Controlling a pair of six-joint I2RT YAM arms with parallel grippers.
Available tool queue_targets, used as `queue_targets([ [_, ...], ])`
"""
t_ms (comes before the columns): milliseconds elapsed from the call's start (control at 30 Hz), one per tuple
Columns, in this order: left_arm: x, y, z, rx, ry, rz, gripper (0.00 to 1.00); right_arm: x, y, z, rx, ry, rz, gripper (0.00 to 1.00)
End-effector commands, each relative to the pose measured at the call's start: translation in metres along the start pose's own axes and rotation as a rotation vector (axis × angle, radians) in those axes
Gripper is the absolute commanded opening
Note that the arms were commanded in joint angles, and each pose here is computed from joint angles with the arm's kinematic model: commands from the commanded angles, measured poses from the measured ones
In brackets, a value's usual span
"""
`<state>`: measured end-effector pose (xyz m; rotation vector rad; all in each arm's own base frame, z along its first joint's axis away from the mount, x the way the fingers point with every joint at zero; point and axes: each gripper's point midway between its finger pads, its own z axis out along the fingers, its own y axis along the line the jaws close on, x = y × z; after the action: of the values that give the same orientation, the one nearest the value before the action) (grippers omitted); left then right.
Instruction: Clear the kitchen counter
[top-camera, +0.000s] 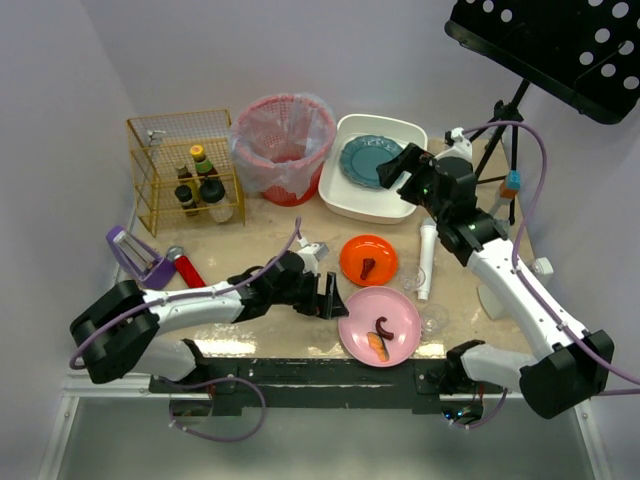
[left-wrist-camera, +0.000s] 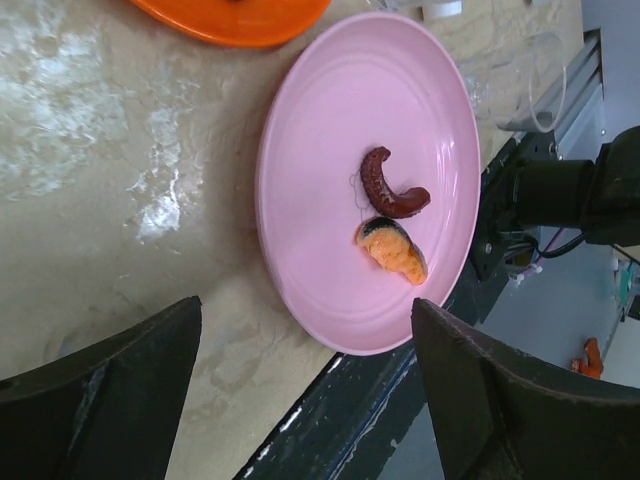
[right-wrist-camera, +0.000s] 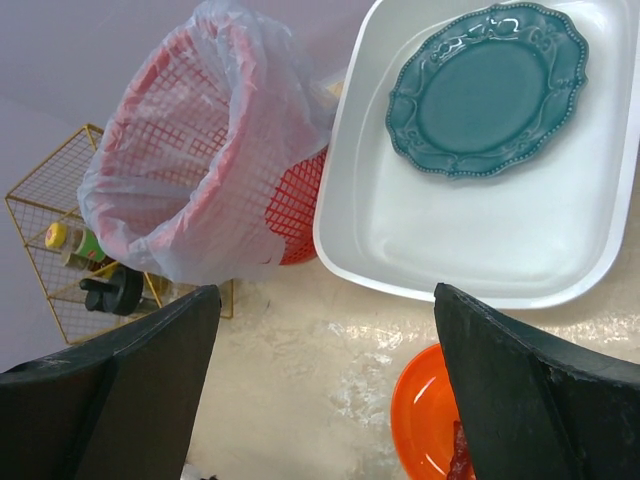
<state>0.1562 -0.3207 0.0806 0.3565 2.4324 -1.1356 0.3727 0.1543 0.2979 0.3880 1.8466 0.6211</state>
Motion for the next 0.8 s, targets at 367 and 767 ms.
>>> queue_targets([
  [367, 0.039, 0.007, 0.032, 0.025, 0.103, -0.056, 0.87, -0.007, 0.005, -0.007, -0.043, -0.037, 0.021, 0.92],
  [767, 0.043, 0.017, 0.047, -0.076, 0.104, -0.054, 0.61, -0.006, 0.003, -0.007, -0.037, -0.034, 0.022, 0.92],
])
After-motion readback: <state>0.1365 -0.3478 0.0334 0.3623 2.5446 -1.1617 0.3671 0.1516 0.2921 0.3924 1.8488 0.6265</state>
